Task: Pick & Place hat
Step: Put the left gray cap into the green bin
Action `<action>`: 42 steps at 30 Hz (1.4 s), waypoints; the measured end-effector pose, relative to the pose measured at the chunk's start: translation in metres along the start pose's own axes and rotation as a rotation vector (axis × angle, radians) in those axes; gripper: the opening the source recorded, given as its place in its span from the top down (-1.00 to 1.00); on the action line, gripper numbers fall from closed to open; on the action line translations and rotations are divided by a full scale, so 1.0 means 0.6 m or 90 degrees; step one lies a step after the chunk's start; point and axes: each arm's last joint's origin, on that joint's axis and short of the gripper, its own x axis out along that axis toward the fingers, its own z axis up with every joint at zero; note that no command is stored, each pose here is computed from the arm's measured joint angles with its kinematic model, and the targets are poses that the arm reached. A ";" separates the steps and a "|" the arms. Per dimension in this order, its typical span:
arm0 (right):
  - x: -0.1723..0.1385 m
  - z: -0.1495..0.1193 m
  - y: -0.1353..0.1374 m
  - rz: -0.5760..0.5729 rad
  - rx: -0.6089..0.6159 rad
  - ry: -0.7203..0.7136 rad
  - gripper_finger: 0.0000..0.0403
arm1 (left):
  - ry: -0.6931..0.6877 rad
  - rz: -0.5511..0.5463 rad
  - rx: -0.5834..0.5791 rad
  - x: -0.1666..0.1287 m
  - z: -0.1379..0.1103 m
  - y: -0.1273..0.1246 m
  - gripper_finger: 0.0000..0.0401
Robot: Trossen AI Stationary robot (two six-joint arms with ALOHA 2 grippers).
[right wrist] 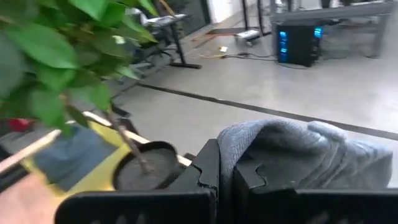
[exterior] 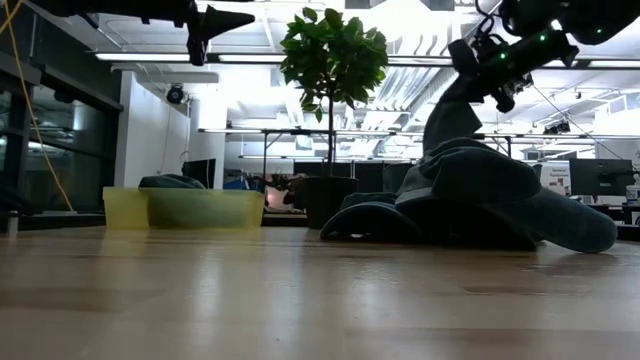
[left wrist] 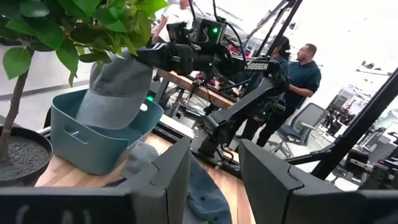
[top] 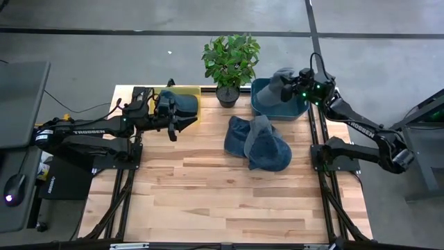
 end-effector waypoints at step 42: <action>-0.004 -0.143 -0.039 -0.075 0.115 0.094 0.95 | 0.021 0.000 -0.003 0.000 -0.005 0.002 0.32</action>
